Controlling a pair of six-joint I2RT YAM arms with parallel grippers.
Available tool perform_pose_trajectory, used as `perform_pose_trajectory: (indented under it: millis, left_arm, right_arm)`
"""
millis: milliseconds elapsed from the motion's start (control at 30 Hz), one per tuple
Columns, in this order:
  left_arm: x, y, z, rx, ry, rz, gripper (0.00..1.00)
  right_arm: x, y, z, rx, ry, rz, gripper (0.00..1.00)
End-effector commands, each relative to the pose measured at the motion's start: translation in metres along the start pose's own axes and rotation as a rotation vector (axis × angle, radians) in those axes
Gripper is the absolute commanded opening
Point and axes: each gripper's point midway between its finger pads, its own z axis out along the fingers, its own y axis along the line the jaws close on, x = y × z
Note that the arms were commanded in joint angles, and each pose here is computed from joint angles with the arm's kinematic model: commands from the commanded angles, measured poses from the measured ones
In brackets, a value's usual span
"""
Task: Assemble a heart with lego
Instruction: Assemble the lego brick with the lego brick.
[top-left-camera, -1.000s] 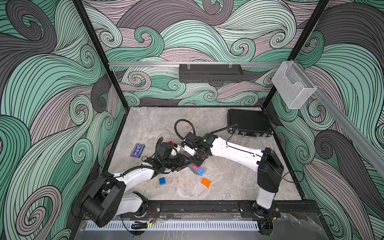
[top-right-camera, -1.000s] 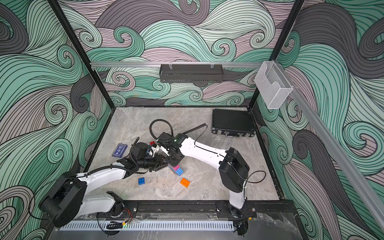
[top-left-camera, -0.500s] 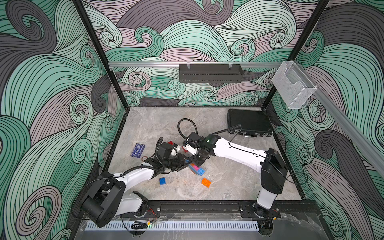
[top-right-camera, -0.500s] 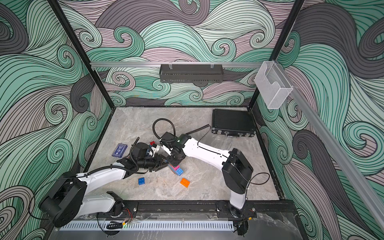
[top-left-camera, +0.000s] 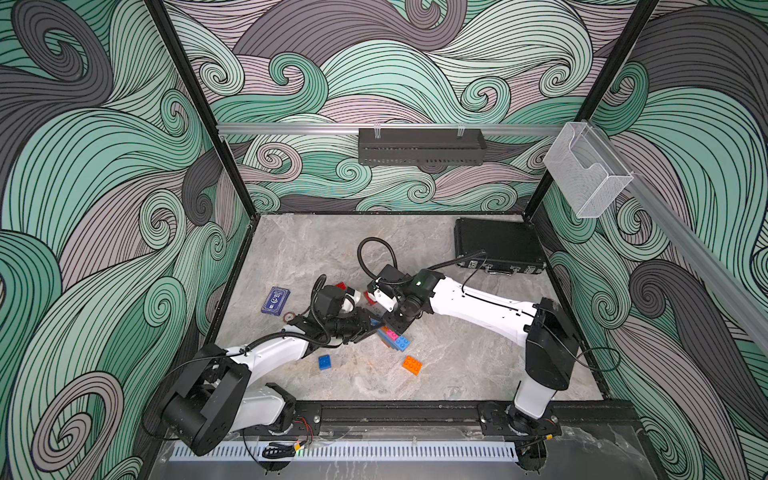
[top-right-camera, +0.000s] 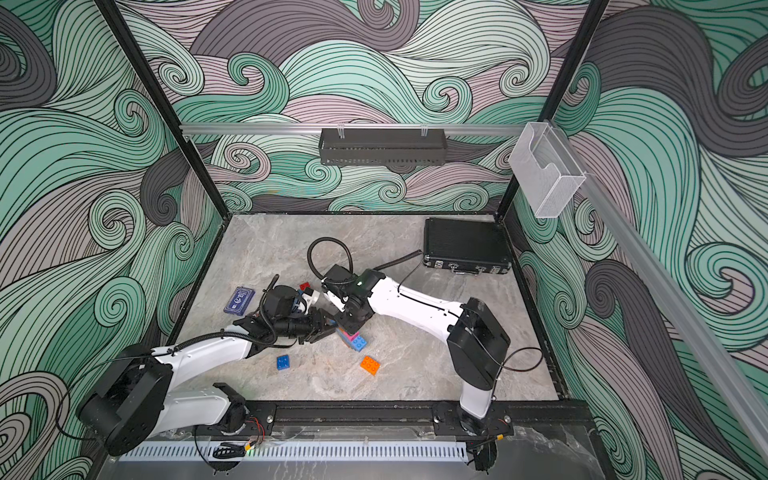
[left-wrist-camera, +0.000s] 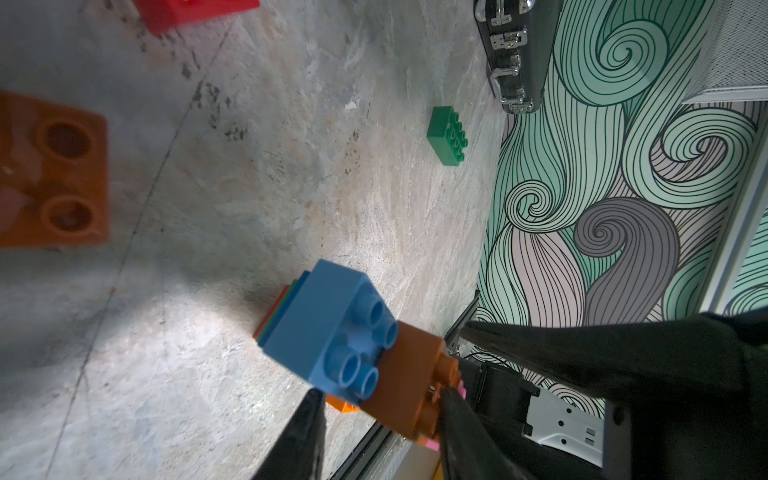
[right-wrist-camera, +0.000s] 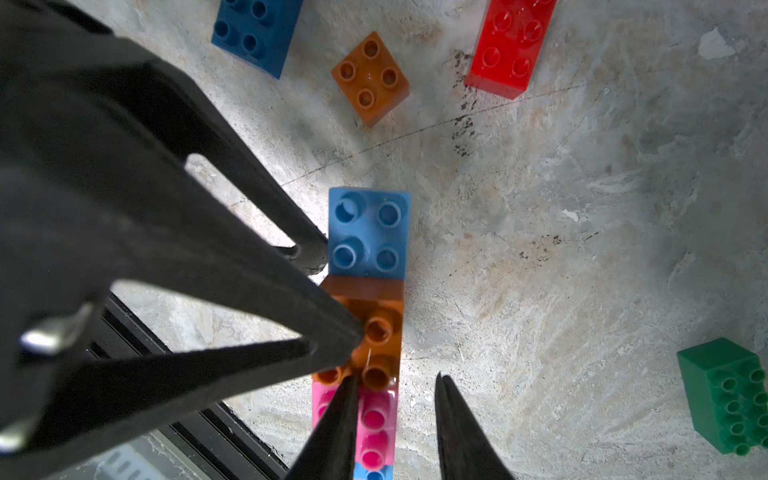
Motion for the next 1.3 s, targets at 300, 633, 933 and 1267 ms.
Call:
perform_pose_trajectory:
  millis: [300, 633, 933, 1267]
  left_arm:
    - [0.007, 0.027, 0.000, -0.097, -0.001, -0.040, 0.43]
    - [0.006, 0.018, 0.000, -0.068, 0.005, -0.040, 0.43]
    - [-0.001, -0.005, -0.013, -0.029, -0.023, -0.017, 0.46]
    - [-0.012, -0.022, -0.026, 0.000, -0.063, 0.003, 0.48]
  right_arm:
    - [0.063, -0.014, 0.044, 0.106, 0.231, 0.004, 0.33]
    - [0.059, -0.005, 0.042, 0.051, 0.207, 0.010, 0.33]
    - [0.031, 0.005, 0.020, -0.013, 0.114, 0.007, 0.34]
    - [0.028, 0.000, 0.019, -0.010, 0.114, 0.013, 0.34]
